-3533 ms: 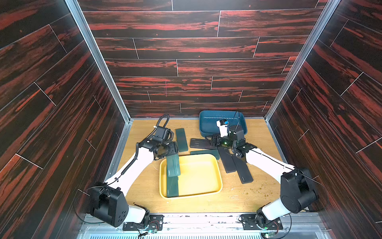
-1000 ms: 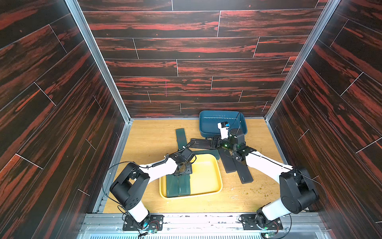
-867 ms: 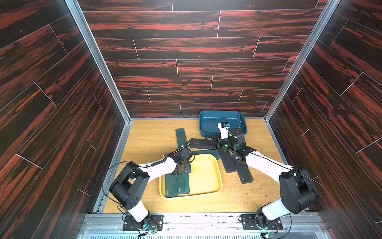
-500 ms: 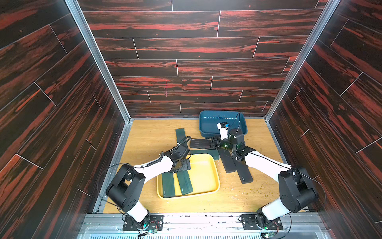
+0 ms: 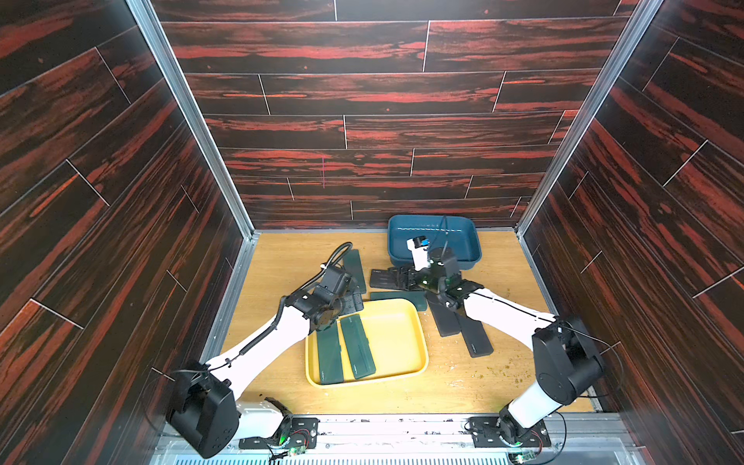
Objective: Place the pencil cases by color into the storage box
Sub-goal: Place the pencil case at the storage box, then pick up the pencil case from the center of the board.
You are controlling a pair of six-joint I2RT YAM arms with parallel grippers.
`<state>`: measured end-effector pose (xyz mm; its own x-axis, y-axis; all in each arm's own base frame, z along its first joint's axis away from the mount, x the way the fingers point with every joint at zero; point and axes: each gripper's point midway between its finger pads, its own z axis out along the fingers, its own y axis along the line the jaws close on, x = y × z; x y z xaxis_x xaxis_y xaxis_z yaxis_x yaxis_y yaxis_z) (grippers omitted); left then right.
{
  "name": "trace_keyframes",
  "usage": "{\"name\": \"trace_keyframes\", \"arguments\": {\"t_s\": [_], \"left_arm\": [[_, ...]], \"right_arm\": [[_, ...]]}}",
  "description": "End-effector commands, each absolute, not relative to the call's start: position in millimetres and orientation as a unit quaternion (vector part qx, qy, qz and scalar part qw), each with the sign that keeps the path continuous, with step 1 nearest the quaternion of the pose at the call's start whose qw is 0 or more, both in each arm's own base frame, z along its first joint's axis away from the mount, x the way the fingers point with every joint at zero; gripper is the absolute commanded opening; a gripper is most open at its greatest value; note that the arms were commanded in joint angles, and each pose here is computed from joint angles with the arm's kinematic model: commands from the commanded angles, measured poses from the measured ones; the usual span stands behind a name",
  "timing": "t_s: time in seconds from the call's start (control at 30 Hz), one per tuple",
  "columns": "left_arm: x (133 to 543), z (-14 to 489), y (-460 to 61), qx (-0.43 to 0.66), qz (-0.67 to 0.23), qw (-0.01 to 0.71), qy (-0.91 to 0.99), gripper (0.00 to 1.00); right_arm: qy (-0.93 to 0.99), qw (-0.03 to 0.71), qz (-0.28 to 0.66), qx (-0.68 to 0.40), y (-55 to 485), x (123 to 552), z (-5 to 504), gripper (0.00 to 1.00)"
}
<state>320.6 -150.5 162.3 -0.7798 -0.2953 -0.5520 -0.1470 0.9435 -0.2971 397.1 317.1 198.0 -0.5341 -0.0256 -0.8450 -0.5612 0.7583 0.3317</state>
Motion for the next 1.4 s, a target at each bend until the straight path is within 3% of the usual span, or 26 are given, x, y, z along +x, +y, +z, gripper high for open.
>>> {"name": "trace_keyframes", "arguments": {"t_s": [0.0,0.27,0.73,1.37], "left_arm": [[308.0,162.9,-117.9,-0.156,-0.081,0.314,0.933,0.95],[302.6,161.2,-75.1,-0.242,-0.097,0.344,0.902,0.95],[286.2,148.8,-15.4,-0.343,-0.091,0.368,0.859,0.97],[294.4,144.4,-16.6,-0.335,-0.1,0.37,0.861,0.98]], "right_arm": [[0.849,0.43,0.241,-0.191,333.2,404.6,173.6,0.84],[0.888,0.391,0.157,-0.184,371.8,427.2,131.1,0.87],[0.914,0.342,0.116,-0.186,431.3,450.4,77.1,0.9],[0.926,0.331,0.068,-0.17,450.0,480.6,33.5,0.92]]}}
